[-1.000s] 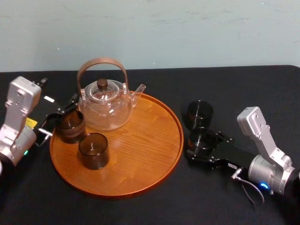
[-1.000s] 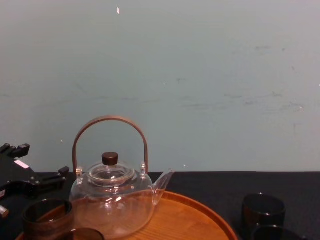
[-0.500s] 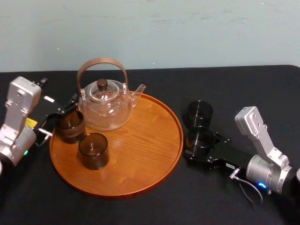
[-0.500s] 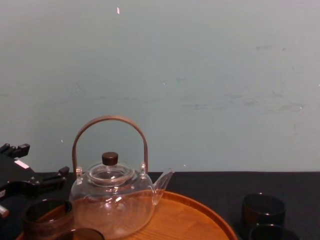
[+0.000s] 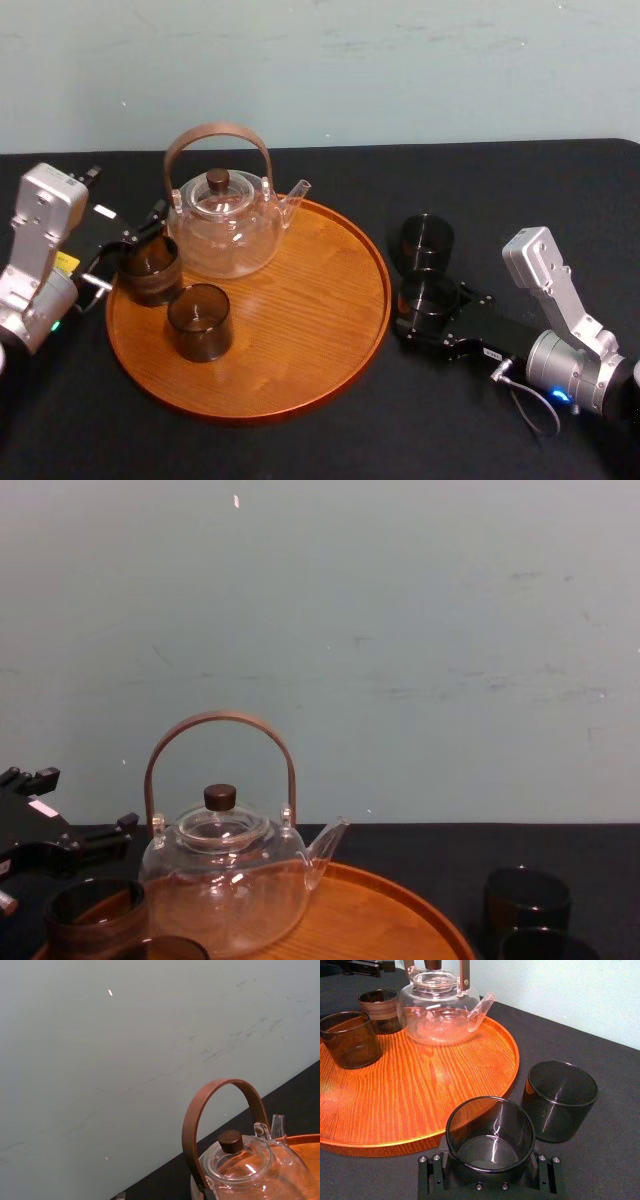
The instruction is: Pick up the glass from the table and place it on the tray.
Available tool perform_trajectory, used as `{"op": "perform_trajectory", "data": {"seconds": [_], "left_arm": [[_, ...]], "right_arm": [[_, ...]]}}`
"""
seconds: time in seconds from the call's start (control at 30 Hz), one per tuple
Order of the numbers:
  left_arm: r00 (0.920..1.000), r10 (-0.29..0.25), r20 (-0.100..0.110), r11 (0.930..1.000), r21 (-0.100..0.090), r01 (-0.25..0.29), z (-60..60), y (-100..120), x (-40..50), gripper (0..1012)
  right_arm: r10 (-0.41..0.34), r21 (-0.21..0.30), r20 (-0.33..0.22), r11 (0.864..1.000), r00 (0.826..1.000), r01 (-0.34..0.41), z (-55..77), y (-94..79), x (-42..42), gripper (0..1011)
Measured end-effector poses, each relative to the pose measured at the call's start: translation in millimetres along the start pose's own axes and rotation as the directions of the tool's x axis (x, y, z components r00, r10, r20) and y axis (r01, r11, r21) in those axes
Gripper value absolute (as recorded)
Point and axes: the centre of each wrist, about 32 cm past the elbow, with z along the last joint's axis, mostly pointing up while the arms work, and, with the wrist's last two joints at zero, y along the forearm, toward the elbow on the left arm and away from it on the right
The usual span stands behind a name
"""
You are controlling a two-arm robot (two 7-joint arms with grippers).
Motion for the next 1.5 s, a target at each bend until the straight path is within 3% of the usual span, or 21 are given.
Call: {"op": "perform_trajectory", "data": {"seconds": [0.27,0.53,0.8,1.13,1.5], "left_arm": [[1.0000,0.000,0.000,1.0000,0.000,0.000,0.0,0,0.0,1001],[1.0000,0.000,0.000,1.0000,0.000,0.000,0.0,0,0.0,1001],[1.0000,0.000,0.000,1.0000,0.000,0.000,0.0,0,0.0,1001],[1.0000,0.000,0.000,1.0000,0.000,0.000,0.0,0,0.0,1001],[1.0000,0.000,0.000,1.0000,0.000,0.000,0.0,0,0.0,1001]], "right_arm": [[-0.012,0.018,-0.006,1.000,1.000,0.012,2.1,-3.4,-0.1,904],[-0.019,0.047,0.023,0.999,1.000,0.018,10.2,-10.8,-4.2,904],[0.030,0.071,0.068,0.997,0.997,-0.034,20.9,-14.2,-18.4,904],[0.109,0.087,0.095,0.989,0.989,-0.117,31.4,4.4,-38.4,904],[0.159,0.084,0.106,0.982,0.982,-0.168,40.3,30.4,-50.0,904]]}}
